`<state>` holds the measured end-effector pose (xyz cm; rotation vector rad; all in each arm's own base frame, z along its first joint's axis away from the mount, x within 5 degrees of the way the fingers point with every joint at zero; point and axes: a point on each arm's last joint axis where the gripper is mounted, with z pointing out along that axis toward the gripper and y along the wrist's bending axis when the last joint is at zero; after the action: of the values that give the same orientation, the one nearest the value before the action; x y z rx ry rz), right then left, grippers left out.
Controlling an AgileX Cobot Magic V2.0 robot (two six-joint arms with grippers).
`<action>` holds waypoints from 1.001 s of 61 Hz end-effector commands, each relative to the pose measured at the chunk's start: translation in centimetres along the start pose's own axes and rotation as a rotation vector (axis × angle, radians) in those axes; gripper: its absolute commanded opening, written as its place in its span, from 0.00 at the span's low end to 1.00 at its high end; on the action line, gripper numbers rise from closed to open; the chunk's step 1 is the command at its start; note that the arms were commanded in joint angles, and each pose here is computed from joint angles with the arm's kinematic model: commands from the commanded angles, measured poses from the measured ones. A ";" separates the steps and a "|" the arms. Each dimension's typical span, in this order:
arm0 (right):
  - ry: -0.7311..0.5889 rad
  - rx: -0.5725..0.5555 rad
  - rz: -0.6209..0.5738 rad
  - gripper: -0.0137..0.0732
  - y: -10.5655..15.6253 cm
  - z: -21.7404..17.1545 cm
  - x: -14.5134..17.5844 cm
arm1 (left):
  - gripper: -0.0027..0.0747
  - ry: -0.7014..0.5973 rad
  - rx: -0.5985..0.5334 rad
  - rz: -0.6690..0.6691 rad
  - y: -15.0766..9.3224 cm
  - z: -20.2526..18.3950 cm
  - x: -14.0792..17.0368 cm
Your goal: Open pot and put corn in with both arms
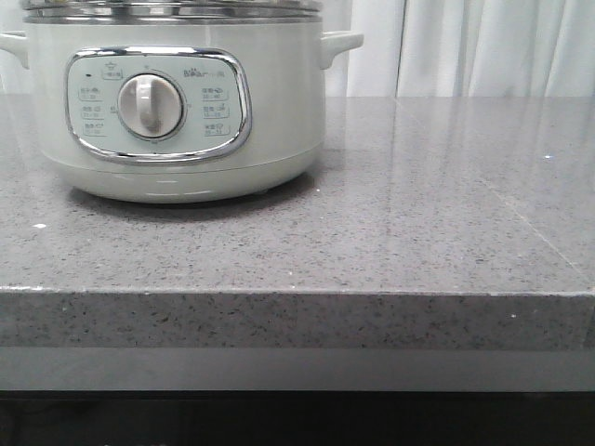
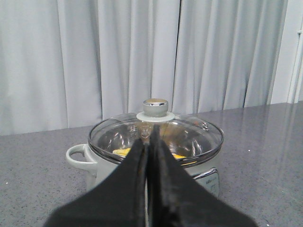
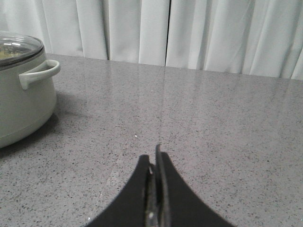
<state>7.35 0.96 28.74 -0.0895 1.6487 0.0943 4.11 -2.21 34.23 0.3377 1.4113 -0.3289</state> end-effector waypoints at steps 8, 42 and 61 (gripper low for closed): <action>-0.088 0.018 -0.011 0.08 -0.1 -0.1 -1.5 | 0.01 -0.115 -0.020 -0.016 0.2 -0.4 -1.4; -0.088 0.018 -0.011 0.08 -0.1 -0.1 -1.5 | 0.01 -0.090 -0.039 0.038 0.3 -0.3 -0.3; -0.088 0.018 -0.011 0.08 -0.1 -0.1 -1.5 | 0.01 -0.080 -0.225 0.017 0.9 -1.7 4.7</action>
<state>7.35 0.97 28.71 -0.0905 1.6523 0.0950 3.82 -1.18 29.04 0.2195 1.4459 -0.2011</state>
